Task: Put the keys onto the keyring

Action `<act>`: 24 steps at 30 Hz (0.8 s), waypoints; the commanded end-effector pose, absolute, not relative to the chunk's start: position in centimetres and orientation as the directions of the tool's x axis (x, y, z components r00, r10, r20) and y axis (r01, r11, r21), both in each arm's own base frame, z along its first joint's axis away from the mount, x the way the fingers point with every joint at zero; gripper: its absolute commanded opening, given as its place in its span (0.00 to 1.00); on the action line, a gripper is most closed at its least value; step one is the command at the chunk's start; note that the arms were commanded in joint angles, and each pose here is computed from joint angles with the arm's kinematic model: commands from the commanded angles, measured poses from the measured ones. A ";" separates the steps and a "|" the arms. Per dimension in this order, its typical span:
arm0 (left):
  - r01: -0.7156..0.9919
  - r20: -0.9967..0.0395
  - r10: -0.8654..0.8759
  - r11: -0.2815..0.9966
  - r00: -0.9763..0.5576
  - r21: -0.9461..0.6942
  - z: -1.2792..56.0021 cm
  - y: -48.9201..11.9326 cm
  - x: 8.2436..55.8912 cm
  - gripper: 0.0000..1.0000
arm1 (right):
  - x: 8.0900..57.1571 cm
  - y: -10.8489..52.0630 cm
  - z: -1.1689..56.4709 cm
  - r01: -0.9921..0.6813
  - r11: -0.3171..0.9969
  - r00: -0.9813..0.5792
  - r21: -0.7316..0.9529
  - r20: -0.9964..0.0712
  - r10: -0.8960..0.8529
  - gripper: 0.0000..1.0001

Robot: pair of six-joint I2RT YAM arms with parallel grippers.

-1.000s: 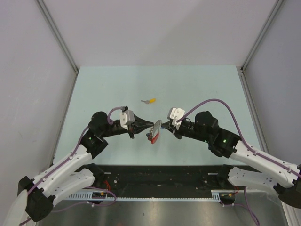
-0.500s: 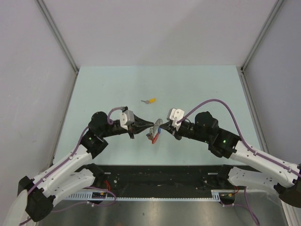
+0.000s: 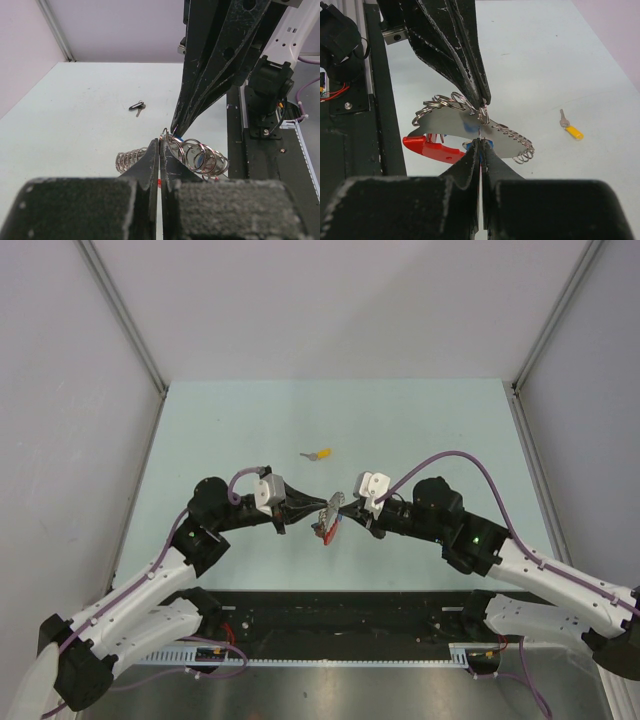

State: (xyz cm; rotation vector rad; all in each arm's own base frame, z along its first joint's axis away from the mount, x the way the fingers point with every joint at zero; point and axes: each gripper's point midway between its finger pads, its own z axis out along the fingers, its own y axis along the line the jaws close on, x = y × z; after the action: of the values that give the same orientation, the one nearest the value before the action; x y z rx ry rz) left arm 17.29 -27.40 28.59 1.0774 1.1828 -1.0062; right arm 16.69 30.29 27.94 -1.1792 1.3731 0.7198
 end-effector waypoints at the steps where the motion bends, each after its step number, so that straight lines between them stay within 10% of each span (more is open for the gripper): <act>1: 0.967 -0.982 -0.085 0.211 0.167 0.146 30.4 -27.2 17.2 0.00 | 16.7 30.5 29.2 -0.924 0.312 0.157 -0.222 -0.963 -0.220 0.00; 24: 0.972 -0.984 -0.083 0.188 0.159 0.141 30.2 -27.3 16.9 0.00 | 17.2 30.3 29.6 -0.911 0.356 0.141 -0.208 -0.968 -0.205 0.00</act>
State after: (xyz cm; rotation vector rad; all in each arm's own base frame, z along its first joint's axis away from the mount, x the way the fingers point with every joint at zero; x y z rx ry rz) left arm 17.25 -27.41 28.66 1.0788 1.1778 -1.0072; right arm 17.08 30.11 27.52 -1.1680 1.4002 0.6978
